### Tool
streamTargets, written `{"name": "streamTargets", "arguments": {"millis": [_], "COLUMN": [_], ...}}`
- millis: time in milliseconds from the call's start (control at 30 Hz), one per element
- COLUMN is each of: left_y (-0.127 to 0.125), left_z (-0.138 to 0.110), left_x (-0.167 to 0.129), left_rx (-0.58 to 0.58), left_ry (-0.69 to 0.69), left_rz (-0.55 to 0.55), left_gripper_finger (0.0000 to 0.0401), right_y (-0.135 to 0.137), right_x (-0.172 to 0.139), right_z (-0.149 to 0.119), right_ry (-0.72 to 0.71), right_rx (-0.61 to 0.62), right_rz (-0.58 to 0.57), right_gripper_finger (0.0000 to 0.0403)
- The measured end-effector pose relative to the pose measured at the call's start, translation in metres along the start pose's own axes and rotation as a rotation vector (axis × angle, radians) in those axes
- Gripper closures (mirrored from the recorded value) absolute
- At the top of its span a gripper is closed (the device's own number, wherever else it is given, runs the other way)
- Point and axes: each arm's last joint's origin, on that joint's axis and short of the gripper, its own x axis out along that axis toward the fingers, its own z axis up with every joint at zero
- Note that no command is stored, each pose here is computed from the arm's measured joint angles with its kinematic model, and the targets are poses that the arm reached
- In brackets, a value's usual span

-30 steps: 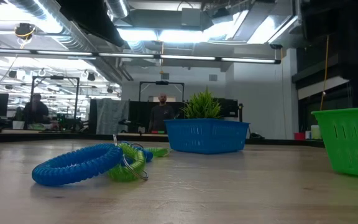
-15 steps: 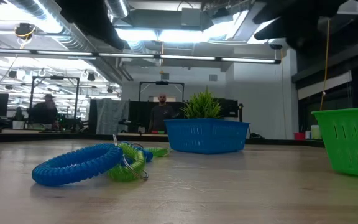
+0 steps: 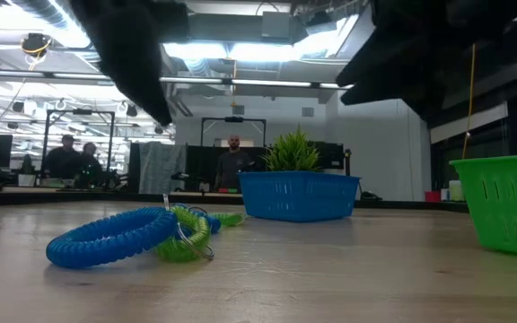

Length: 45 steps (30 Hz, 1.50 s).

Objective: Sort spring keychains
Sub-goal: Put the blue spring keychain into the blue bin

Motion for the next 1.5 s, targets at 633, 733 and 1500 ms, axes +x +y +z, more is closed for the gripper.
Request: {"name": "streamTargets", "arguments": {"millis": [633,733,1500], "left_y": [-0.009,-0.011,-0.017], "left_z": [-0.004,-0.005,-0.017], "left_x": [0.079,0.081,0.113], "left_rx": [-0.025,-0.039,-0.074], "left_ry": [0.194,0.197,0.238], "left_rz": [-0.128,-0.122,-0.044], "left_gripper_finger": [0.0314,0.029,0.0238], "right_y": [0.002,0.002,0.002], "right_x": [0.005,0.005,0.005], "right_z": [0.0,0.0,0.0], "right_ry": [-0.011,-0.01,-0.011], "right_rx": [0.018,0.017,0.019], "right_rz": [0.02,0.02,0.018], "right_gripper_finger": [0.0283,0.0283,0.0283]}}
